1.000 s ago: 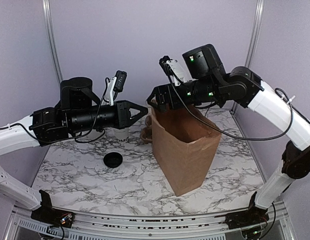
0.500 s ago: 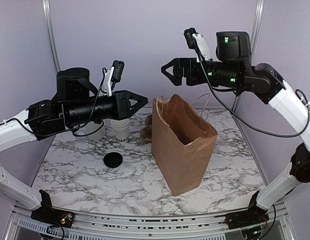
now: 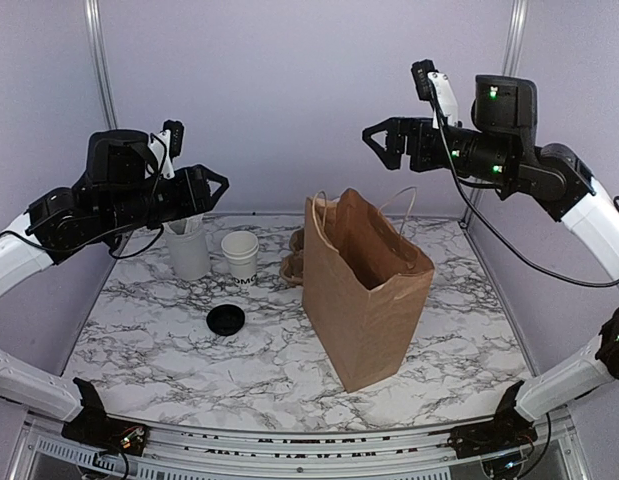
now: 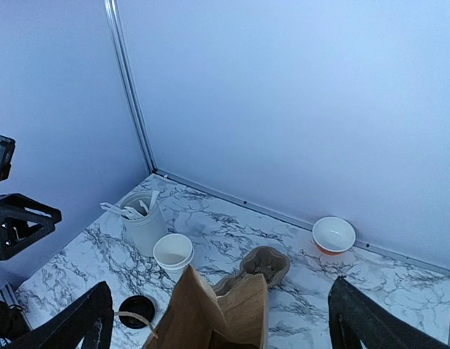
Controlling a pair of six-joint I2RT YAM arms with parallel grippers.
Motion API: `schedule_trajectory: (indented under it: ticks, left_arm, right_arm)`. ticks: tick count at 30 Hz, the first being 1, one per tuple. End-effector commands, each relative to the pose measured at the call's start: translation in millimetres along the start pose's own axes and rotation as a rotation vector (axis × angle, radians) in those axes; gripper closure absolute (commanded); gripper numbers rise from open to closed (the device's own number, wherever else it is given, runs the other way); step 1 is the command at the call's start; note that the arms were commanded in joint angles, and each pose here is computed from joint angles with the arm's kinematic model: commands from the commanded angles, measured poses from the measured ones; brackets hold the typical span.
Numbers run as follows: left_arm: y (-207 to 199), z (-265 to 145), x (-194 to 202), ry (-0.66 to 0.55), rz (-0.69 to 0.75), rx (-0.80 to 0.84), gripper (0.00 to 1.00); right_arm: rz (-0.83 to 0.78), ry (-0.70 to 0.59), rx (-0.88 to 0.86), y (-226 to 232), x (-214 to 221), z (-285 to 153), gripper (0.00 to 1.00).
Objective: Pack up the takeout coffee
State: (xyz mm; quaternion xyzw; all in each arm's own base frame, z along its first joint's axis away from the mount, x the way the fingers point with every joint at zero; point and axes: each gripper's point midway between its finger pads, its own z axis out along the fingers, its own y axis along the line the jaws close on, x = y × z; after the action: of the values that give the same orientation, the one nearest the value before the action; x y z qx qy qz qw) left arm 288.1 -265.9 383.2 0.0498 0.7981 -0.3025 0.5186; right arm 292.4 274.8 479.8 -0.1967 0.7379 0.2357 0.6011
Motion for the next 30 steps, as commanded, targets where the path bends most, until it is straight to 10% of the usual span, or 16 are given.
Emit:
schedule_trajectory:
  ticks: [1, 16, 30]
  left_arm:
    - [60, -13, -4, -0.019, -0.034, -0.215, 0.46]
    - [188, 16, -4, 0.085, -0.03, -0.557, 0.17]
    - [249, 42, 15, 0.192, -0.09, -0.689, 0.36]
  right_arm:
    - [0.035, -0.008, -0.011, -25, 2, 0, 0.0]
    - [0.08, 0.001, 0.021, -67, 23, -13, 0.0]
    - [0.089, -0.004, 0.034, -69, 30, -31, 0.0]
